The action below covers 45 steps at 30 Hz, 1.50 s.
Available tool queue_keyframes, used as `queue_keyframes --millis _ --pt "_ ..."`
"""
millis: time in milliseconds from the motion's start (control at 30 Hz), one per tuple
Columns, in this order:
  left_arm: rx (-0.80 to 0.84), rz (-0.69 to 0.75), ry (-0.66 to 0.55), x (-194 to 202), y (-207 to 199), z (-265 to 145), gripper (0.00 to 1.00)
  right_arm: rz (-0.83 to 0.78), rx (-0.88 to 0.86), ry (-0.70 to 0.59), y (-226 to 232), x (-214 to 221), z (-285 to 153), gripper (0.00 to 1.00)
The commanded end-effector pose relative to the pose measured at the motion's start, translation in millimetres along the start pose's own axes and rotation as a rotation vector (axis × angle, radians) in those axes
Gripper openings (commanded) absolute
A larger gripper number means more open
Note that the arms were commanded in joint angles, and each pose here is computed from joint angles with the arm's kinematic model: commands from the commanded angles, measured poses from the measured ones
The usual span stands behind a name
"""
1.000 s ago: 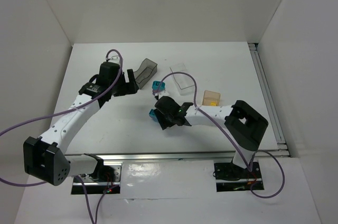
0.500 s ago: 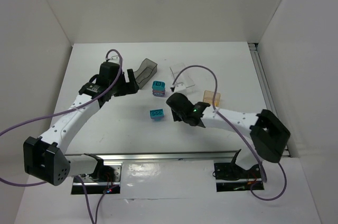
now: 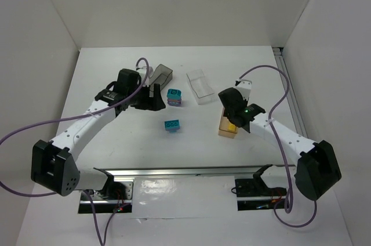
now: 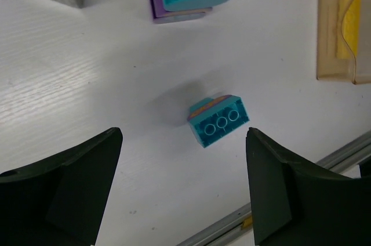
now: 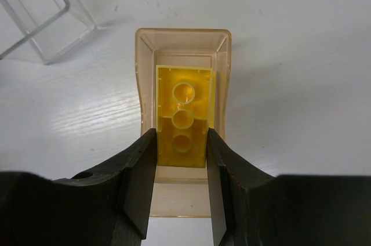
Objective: Sort the legos into containers by color
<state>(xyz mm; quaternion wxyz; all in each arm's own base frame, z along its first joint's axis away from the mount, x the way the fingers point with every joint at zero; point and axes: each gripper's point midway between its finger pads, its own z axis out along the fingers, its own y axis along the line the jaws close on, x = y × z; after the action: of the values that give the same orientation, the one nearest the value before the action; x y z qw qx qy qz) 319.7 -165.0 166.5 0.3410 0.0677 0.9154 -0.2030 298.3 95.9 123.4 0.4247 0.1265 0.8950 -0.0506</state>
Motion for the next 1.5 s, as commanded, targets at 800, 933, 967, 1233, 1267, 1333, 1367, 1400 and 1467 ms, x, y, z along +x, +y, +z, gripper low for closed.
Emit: queue_keyframes --millis 800,933,967,1233,1267,1333,1367,1400,1467 --pt "-0.384 -0.261 -0.193 -39 72 -61 0.94 -0.674 -0.628 0.005 186 56 -83 0.75" --pt "-0.417 -0.315 -0.206 -31 91 -68 0.94 -0.816 -0.695 -0.009 211 78 -96 0.75" --pt "-0.411 -0.322 -0.205 -31 92 -68 0.94 -0.828 -0.68 -0.021 213 75 -93 0.75" --pt "-0.383 -0.311 -0.209 -31 94 -72 0.94 -0.945 -0.618 -0.041 240 78 -62 0.98" --pt "-0.374 -0.311 -0.206 -31 93 -71 0.94 -0.946 -0.612 -0.033 240 75 -54 0.99" --pt "-0.378 -0.303 -0.194 -27 94 -70 0.94 -0.945 -0.621 -0.02 242 75 -46 0.99" --pt "-0.378 -0.303 -0.194 -27 94 -70 0.94 -0.941 -0.644 -0.019 248 74 -44 0.98" --pt "-0.368 -0.303 -0.191 -27 93 -69 0.94 -0.918 -0.646 -0.026 249 66 -40 0.95" --pt "-0.372 -0.292 -0.18 -23 94 -68 0.94 -0.897 -0.696 0.005 254 68 -39 0.9"
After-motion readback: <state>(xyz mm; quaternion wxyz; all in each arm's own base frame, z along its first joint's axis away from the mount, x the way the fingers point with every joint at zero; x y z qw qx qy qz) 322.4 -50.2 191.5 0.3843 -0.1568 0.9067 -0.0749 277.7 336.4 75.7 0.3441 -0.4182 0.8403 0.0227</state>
